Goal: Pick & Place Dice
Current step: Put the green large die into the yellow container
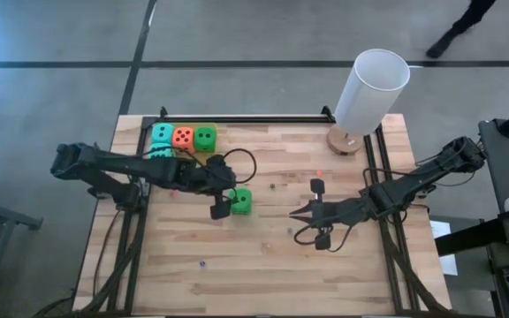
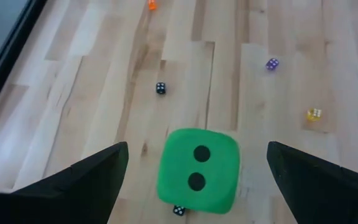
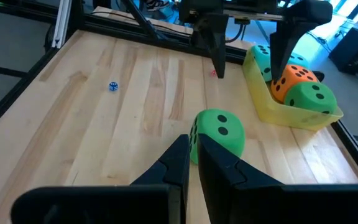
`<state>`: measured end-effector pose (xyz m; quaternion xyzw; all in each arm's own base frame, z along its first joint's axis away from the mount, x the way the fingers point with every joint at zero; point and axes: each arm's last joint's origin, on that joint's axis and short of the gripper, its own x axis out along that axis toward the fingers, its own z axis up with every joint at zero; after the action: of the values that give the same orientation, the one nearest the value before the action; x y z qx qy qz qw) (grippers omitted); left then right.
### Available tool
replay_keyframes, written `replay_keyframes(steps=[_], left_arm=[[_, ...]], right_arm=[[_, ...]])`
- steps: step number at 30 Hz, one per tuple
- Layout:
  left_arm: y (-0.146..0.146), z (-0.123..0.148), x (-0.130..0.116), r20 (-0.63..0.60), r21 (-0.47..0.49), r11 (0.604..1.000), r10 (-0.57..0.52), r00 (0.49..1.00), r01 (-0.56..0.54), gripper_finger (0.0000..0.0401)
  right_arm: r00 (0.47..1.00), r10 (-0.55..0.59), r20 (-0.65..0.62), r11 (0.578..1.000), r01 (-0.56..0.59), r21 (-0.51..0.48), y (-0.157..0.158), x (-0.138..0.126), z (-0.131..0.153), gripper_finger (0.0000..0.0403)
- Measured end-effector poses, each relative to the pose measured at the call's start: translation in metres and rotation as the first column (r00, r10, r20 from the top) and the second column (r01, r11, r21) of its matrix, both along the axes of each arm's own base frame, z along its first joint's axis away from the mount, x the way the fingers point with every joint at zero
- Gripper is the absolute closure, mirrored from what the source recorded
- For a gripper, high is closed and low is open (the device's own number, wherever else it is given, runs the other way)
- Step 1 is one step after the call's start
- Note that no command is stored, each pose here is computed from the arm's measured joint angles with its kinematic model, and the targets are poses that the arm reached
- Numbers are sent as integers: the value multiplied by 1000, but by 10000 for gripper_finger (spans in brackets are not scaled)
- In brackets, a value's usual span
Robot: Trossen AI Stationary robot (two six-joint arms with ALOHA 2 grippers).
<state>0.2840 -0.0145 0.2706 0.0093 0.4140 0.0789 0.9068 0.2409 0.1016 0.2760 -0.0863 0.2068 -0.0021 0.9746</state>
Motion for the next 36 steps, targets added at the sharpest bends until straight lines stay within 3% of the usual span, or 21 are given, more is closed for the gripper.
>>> replay_keyframes(steps=[36], left_arm=[[0, -4, -3, -30, 14, 1000, -13, 999, 13, 20]], right_arm=[[1000, 0, 0, 1000, 0, 0, 0, 0, 0, 374]])
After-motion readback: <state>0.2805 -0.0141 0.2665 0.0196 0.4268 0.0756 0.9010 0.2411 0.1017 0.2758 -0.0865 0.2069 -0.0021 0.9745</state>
